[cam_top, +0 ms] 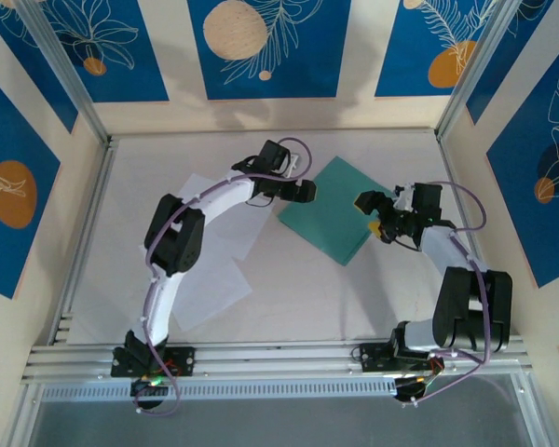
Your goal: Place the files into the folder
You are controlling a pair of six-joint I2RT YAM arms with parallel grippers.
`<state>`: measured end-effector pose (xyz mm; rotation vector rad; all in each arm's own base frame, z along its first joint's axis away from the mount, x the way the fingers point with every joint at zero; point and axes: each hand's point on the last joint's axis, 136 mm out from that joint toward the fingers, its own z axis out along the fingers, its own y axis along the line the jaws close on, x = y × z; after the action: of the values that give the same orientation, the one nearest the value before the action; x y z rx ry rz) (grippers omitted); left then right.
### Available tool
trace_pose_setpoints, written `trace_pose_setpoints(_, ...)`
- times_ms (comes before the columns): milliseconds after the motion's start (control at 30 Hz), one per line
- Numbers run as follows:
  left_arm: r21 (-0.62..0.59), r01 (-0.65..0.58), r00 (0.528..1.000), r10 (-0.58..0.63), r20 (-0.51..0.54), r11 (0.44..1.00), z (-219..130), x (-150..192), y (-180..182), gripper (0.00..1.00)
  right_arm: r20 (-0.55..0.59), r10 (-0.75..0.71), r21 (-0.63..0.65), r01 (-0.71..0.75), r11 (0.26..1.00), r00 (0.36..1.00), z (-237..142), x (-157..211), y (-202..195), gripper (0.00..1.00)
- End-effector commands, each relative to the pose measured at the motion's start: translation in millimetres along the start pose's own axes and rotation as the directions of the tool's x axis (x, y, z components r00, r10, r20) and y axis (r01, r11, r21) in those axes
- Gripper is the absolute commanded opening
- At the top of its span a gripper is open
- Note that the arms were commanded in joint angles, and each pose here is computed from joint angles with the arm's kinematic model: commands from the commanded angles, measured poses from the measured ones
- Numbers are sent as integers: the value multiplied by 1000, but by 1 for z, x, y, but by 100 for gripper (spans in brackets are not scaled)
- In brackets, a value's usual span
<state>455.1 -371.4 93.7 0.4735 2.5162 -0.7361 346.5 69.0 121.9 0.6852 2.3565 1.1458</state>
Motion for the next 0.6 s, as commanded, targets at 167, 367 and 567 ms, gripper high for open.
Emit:
trace_pose_setpoints(167,60,52,996,-48,-69,997,17,8,-4,100,-53,68,7,-68,998,996,12,2,-17,93)
trace_pose_setpoints(367,93,73,995,-66,-79,993,23,10,-8,100,-47,61,58,-58,997,997,18,-5,-26,92)
trace_pose_setpoints(567,111,80,994,-70,-88,991,26,11,-10,100,-43,76,90,-71,993,996,23,-10,-34,92)
